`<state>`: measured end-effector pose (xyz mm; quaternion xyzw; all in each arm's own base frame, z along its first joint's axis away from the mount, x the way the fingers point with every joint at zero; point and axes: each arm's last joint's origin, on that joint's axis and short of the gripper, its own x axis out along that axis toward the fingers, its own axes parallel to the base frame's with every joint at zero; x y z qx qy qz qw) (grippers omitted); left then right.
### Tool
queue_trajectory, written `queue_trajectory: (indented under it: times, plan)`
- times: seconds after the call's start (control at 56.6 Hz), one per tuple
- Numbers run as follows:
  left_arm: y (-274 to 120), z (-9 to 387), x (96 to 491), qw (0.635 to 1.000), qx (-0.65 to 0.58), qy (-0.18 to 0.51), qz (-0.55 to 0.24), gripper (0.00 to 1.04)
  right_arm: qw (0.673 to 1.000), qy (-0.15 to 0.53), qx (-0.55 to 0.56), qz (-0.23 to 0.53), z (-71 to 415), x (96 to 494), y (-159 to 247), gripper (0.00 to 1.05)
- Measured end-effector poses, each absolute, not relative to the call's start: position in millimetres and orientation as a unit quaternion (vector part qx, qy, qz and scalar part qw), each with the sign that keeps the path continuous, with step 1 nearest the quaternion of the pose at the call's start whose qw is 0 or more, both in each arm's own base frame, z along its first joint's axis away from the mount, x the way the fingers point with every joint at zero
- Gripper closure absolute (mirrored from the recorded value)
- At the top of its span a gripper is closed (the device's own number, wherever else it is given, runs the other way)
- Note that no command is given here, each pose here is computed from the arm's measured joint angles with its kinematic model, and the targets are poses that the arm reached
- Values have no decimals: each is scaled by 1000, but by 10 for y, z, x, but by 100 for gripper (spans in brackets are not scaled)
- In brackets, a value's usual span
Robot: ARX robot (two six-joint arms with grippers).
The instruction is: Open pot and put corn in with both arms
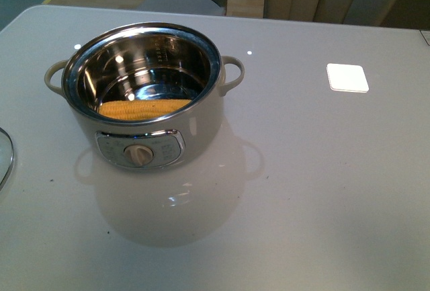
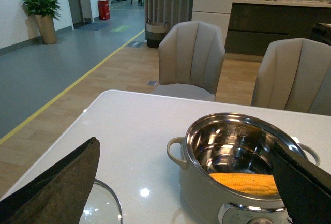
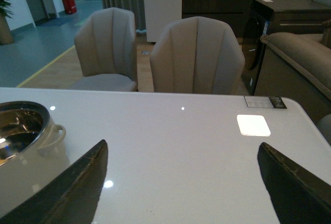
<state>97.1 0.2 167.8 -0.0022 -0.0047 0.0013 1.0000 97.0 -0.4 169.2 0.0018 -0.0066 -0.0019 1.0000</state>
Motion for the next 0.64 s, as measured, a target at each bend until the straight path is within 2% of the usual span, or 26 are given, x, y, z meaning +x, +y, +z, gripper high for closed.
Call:
queue_trajectory:
  times: [0.035, 0.071, 0.636]
  plan:
    - [2, 1678, 971, 1000, -2, -5, 1, 7, 1000, -7, 2, -2, 1692, 970, -4, 9]
    - [2, 1678, 971, 1000, -2, -5, 1, 7, 1000, -7, 2, -2, 1692, 970, -4, 7]
    - [2, 1678, 972, 1000, -2, -4, 1, 7, 1000, -7, 2, -2, 1692, 970, -4, 9]
